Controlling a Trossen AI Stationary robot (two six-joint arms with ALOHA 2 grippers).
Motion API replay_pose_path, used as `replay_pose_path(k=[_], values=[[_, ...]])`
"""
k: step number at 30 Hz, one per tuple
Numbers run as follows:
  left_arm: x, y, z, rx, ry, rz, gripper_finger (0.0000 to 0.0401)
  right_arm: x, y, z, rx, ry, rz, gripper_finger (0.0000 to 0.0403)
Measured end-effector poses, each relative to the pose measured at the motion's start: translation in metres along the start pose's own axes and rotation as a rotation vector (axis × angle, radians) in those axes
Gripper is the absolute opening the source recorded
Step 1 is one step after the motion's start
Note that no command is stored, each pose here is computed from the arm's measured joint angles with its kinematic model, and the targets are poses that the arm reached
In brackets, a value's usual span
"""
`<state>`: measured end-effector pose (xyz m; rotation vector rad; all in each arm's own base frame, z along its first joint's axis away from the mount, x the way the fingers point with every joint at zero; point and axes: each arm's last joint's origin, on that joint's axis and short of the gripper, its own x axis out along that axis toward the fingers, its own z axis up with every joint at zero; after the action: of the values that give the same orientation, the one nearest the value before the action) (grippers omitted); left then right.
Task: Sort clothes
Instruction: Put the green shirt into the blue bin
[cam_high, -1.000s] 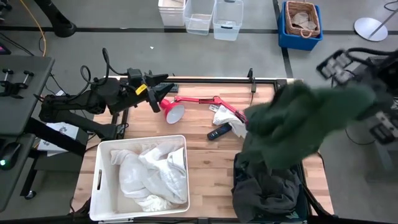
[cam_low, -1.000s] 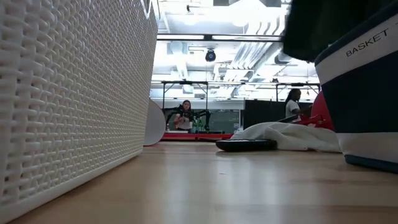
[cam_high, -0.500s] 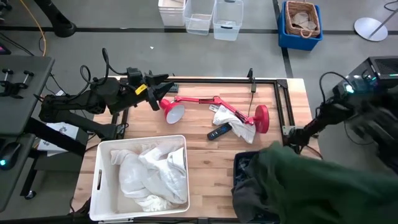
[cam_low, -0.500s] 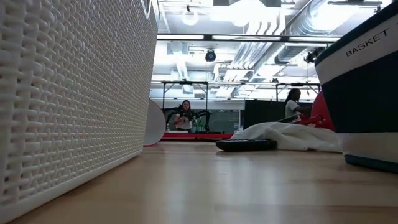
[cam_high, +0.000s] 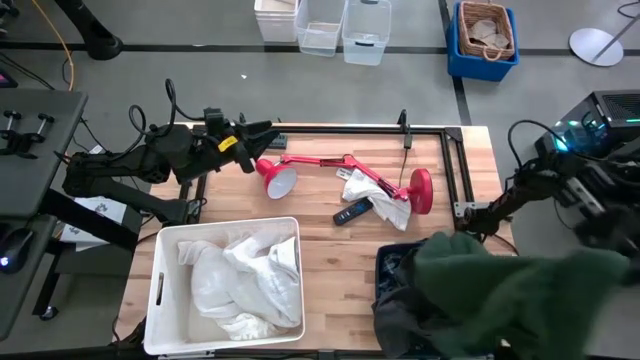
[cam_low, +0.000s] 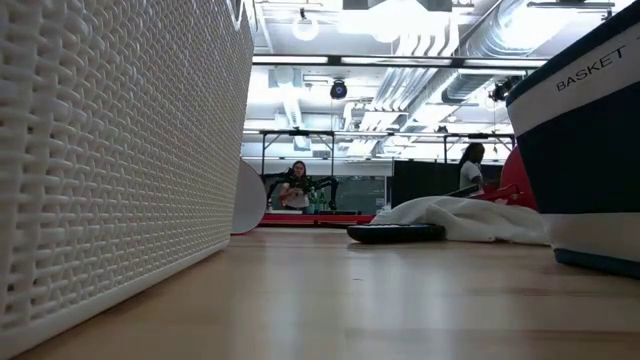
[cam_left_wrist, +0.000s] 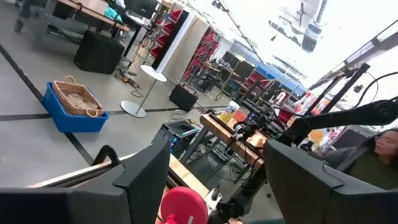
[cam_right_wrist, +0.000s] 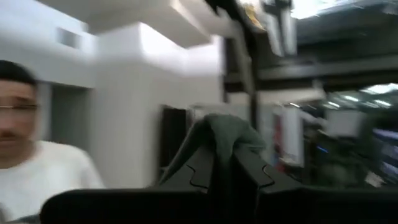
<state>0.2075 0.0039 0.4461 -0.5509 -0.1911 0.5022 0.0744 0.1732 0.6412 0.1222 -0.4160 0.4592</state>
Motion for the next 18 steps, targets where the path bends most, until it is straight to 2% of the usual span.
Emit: replay_pose_path(k=[5, 10, 14, 18], values=[[0.000, 0.000, 0.000, 0.002, 0.003, -0.003, 0.0245, 0.000, -0.004, -0.001, 0.022, 0.049, -0.136, 0.0065], [0.000, -0.002, -0.001, 0.053, 0.045, -0.076, 0.0245, -0.001, -0.005, -0.008, 0.133, 0.112, -0.215, 0.0120], [0.000, -0.003, -0.004, 0.077, 0.090, -0.133, 0.0245, -0.002, 0.001, -0.022, 0.313, 0.191, -0.216, 0.0143], [-0.001, -0.003, -0.007, 0.093, 0.142, -0.163, 0.0245, -0.005, 0.008, -0.044, 0.558, 0.302, -0.269, 0.0146]])
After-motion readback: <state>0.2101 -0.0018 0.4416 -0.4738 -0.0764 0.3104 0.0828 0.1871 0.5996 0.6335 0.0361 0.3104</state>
